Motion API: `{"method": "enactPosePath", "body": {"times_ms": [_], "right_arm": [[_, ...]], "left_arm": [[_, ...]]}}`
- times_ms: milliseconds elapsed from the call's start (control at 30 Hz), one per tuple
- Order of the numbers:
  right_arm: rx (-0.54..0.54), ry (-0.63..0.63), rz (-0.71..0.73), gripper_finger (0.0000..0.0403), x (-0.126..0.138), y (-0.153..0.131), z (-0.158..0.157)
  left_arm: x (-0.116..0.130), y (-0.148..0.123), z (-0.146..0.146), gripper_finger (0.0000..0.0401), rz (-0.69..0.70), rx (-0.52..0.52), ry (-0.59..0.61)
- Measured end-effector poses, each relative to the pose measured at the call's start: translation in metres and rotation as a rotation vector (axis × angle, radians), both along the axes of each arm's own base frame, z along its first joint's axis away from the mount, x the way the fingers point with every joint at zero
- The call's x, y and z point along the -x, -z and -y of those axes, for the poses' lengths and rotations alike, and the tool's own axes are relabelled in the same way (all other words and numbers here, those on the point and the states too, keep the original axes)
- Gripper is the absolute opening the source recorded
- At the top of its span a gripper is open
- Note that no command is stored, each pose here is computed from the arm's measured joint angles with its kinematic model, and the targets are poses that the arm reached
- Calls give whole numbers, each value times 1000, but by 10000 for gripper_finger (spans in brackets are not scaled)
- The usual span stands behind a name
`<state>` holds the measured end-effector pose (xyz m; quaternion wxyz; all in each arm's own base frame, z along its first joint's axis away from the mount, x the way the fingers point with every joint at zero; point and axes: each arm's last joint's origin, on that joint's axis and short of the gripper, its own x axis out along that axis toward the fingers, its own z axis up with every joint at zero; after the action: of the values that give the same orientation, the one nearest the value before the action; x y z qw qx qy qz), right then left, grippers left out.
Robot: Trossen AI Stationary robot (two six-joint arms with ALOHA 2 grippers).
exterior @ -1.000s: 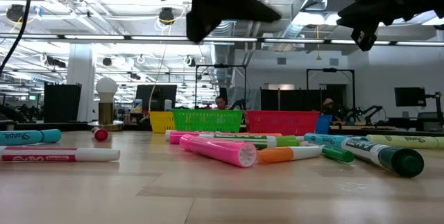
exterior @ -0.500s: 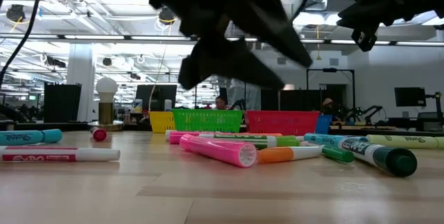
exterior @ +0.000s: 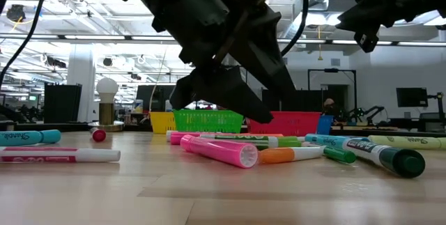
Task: Pick & Place Markers
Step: Put the orange highlighter into the blue bin
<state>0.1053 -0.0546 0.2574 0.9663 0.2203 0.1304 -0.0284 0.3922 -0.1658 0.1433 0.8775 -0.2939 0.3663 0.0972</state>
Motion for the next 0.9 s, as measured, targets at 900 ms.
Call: {"method": "enactPosePath", "body": {"times_ms": [900], "right_arm": [[3, -3, -8, 63, 0, 1, 0]], "left_arm": [[-6, -33, 17, 159, 141, 138, 113]]}}
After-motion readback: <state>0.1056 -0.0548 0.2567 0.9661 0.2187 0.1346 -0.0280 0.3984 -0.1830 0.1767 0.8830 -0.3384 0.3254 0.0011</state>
